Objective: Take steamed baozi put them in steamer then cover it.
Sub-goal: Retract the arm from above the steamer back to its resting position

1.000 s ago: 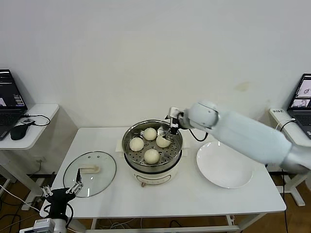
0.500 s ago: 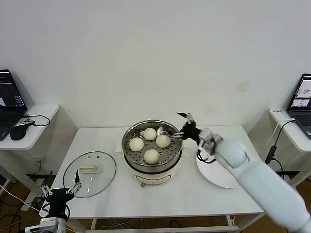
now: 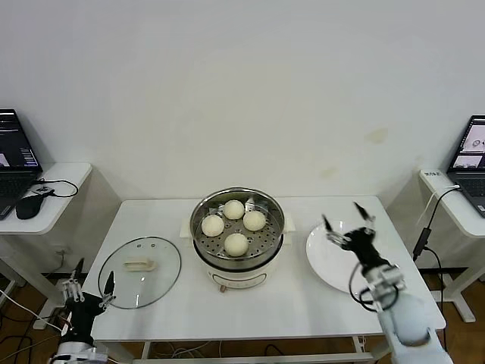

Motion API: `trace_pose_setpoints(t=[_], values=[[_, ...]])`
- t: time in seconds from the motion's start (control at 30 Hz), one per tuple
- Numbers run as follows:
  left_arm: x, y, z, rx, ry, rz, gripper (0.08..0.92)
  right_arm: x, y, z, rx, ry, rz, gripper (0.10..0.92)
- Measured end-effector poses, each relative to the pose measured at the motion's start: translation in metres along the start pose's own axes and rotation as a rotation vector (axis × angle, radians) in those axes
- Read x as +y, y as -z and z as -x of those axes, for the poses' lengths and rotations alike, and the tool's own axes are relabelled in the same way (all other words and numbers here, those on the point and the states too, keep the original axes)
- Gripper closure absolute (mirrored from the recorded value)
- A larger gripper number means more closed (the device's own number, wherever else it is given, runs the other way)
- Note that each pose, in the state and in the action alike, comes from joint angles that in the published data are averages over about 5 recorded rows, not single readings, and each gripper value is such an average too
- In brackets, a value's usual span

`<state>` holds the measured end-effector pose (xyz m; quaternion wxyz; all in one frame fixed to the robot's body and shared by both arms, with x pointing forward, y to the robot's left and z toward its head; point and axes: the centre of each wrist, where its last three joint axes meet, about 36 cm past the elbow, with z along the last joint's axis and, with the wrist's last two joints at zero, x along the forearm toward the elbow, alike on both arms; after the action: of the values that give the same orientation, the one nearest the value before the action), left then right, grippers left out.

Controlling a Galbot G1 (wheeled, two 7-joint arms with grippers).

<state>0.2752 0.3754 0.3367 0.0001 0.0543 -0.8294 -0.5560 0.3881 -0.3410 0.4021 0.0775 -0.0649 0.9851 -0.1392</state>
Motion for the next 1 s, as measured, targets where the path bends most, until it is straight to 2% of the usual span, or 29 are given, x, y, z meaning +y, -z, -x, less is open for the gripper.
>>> trace_pose_setpoints(t=[0.17,0.37,0.67,1.0], values=[[-0.008,-0.02,0.004,-0.05,-0.062,0.222,0.177,-0.017,-0.015,-0.044,0.049,-0.135,-0.033,0.2],[-0.019,-0.036,0.016,-0.084,-0.117,0.361,0.177,-0.029,-0.028,-0.087,0.113,-0.242,-0.063,0.199],[-0.031,-0.041,0.05,-0.12,-0.151,0.459,0.177,-0.04,-0.038,-0.128,0.183,-0.326,-0.116,0.199],[-0.046,-0.033,0.084,-0.145,-0.175,0.492,0.177,-0.045,-0.041,-0.152,0.231,-0.362,-0.152,0.199]])
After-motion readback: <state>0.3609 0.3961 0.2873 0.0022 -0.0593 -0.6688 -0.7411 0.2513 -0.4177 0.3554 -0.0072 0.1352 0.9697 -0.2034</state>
